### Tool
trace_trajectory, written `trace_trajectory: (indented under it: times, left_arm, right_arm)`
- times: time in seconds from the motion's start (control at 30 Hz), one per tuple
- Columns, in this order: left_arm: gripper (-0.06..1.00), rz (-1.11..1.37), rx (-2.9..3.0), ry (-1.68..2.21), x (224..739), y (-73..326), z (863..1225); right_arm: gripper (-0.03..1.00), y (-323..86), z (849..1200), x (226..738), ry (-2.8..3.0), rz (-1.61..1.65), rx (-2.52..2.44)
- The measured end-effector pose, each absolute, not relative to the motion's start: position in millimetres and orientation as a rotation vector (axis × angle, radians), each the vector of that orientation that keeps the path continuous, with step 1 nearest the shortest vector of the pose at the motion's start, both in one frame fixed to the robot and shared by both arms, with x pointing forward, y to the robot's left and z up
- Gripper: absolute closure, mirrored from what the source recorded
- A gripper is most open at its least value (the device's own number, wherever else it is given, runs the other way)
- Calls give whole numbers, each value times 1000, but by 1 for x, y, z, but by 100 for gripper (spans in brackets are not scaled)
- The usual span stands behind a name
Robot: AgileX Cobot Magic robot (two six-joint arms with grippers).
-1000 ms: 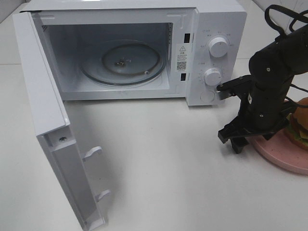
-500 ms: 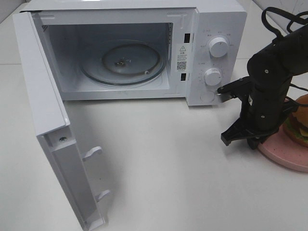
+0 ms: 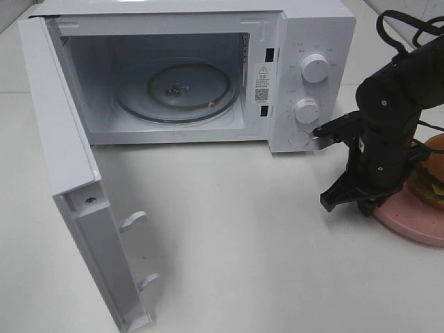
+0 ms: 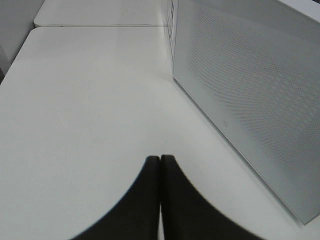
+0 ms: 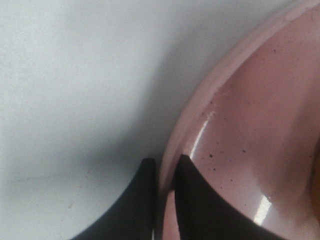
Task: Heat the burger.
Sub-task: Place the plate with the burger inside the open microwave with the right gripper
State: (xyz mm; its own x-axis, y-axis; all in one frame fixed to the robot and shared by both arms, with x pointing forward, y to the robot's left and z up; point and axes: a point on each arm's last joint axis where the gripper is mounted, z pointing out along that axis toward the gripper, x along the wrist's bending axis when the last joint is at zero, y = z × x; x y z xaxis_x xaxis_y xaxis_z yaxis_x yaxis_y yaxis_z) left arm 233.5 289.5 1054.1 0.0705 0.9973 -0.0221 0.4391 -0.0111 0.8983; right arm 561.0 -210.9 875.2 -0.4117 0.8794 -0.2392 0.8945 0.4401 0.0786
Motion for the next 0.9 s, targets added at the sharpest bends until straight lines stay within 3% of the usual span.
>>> trace_trajectory:
  times: [0.47,0.9]
  left_arm:
    - [94,899,1564,1478,234,290,1054]
    - [94,899,1564,1478,234,290,1054]
  right_arm:
    - [91,-215,875,556,2486,-195,1508]
    - [96,-206,911,536,2499,-139,1469]
